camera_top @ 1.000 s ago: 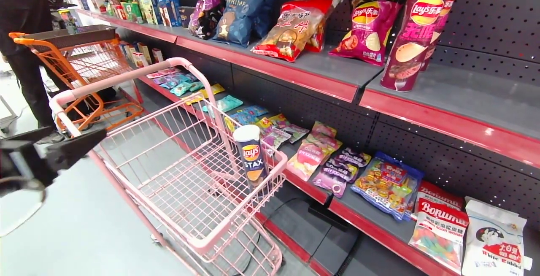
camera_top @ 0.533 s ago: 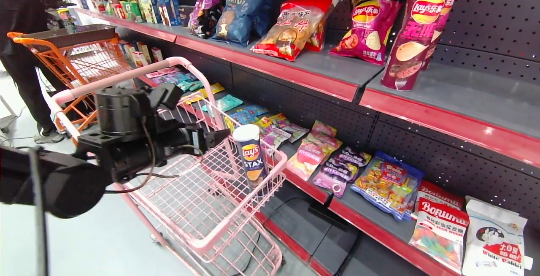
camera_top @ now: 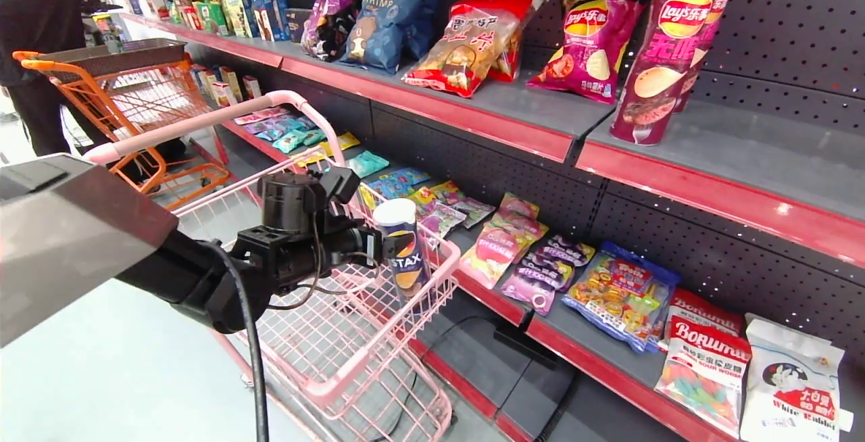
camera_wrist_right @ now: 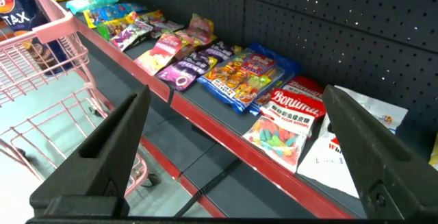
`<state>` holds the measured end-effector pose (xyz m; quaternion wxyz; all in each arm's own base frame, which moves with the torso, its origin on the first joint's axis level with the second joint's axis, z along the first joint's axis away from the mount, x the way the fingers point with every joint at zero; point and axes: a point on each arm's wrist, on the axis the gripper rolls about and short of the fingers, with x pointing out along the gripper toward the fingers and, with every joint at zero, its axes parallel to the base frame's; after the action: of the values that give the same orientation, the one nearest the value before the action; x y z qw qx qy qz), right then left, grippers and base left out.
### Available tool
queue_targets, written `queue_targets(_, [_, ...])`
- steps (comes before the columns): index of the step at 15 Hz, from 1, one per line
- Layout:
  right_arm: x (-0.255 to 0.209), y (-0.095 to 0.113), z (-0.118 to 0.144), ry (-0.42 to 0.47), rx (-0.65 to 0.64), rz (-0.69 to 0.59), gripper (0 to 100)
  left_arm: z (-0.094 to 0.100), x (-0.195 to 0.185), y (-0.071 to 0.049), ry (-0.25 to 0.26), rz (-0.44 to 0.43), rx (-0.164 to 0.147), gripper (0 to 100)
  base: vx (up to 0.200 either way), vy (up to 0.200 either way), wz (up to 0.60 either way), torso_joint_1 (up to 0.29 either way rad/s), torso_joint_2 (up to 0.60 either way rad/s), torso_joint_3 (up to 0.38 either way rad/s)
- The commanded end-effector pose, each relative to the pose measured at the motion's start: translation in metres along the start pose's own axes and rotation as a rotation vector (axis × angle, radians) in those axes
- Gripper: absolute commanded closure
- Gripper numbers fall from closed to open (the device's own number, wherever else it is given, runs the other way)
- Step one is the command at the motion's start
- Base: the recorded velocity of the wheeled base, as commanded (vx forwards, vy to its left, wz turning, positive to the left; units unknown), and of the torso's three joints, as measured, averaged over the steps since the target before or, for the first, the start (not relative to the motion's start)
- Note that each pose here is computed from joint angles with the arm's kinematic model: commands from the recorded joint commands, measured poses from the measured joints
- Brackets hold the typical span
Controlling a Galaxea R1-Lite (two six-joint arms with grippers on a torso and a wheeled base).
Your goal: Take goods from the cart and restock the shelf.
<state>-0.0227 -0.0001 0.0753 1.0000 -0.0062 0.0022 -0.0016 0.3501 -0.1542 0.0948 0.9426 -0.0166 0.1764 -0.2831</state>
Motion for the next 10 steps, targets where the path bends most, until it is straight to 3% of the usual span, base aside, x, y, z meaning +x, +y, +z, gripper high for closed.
queue_targets(1, [0.000, 0.000, 0.000, -0.001, 0.000, 0.000, 0, -0.022, 0.019, 0.005, 0.017, 0.005, 0.003, 0, 0.000, 0.000, 0.00, 0.000, 0.00, 0.000])
queue_targets(5, [0.000, 0.000, 0.000, -0.001, 0.000, 0.000, 0, -0.027, 0.026, 0.004, 0.027, -0.007, 0.004, 0, 0.000, 0.000, 0.00, 0.000, 0.00, 0.000])
queue_targets(7, [0.000, 0.000, 0.000, -0.001, -0.001, 0.000, 0, -0.023, 0.037, 0.003, 0.000, -0.010, 0.012, 0, 0.000, 0.000, 0.00, 0.000, 0.00, 0.000])
queue_targets(8, [0.000, 0.000, 0.000, -0.001, 0.000, 0.000, 0, -0.024, 0.043, 0.003, -0.004, -0.011, 0.015, 100, 0.000, 0.000, 0.00, 0.000, 0.00, 0.000])
queue_targets(10, [0.000, 0.000, 0.000, -0.001, 0.000, 0.000, 0, -0.026, 0.048, 0.004, 0.000, -0.017, 0.019, 100, 0.000, 0.000, 0.00, 0.000, 0.00, 0.000])
